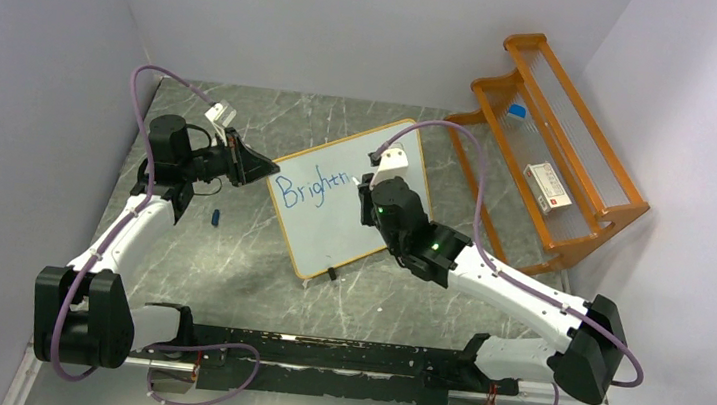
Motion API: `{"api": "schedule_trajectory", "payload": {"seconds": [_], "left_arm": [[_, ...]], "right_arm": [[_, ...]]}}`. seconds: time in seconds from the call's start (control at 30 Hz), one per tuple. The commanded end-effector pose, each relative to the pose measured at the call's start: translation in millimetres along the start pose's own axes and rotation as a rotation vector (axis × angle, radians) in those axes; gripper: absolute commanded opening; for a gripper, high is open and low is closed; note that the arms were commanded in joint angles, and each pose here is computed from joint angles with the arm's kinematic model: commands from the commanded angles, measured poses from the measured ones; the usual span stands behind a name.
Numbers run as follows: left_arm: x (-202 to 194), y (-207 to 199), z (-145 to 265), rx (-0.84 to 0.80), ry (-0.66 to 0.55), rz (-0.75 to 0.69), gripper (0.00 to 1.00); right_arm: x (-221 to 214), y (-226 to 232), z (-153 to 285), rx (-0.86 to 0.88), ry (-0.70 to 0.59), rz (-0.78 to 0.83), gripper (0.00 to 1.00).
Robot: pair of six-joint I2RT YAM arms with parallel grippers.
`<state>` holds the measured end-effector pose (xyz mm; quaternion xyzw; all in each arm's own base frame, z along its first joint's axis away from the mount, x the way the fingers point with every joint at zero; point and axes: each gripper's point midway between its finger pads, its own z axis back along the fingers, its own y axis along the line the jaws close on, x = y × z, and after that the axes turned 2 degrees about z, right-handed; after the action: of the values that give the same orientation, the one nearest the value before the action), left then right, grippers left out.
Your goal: Write a sentence on the whiteboard
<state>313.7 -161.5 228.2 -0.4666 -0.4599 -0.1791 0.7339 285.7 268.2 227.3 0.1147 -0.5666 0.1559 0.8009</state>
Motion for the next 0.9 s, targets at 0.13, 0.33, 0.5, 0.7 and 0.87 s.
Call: {"api": "schedule_trajectory", "payload": {"seconds": [0.13,0.33,0.5,0.7,0.87], "left_arm": [[-38.5,15.2,-3.5,0.052,0.1,0.078,0.05],[-38.7,14.9,-3.7,0.051,0.101,0.078,0.05],[-38.3,15.3,-3.6,0.052,0.101,0.078,0.05],[-38.9,15.5,-3.6,0.053,0.102,0.078,0.05],[-38.7,15.3,-3.7,0.052,0.102,0.077,0.05]], "right_arm": [[15.6,4.7,-4.2,0.019,-0.043,-0.027,0.0],[11.6,2.2,-9.2,0.003,-0.034,-0.023,0.0],[9.2,-2.1,-9.9,-0.014,-0.027,-0.019,0.0],[10.5,-8.6,-8.5,-0.039,-0.031,-0.018,0.0],[13.7,-11.2,-7.8,-0.049,-0.041,-0.019,0.0]]}}
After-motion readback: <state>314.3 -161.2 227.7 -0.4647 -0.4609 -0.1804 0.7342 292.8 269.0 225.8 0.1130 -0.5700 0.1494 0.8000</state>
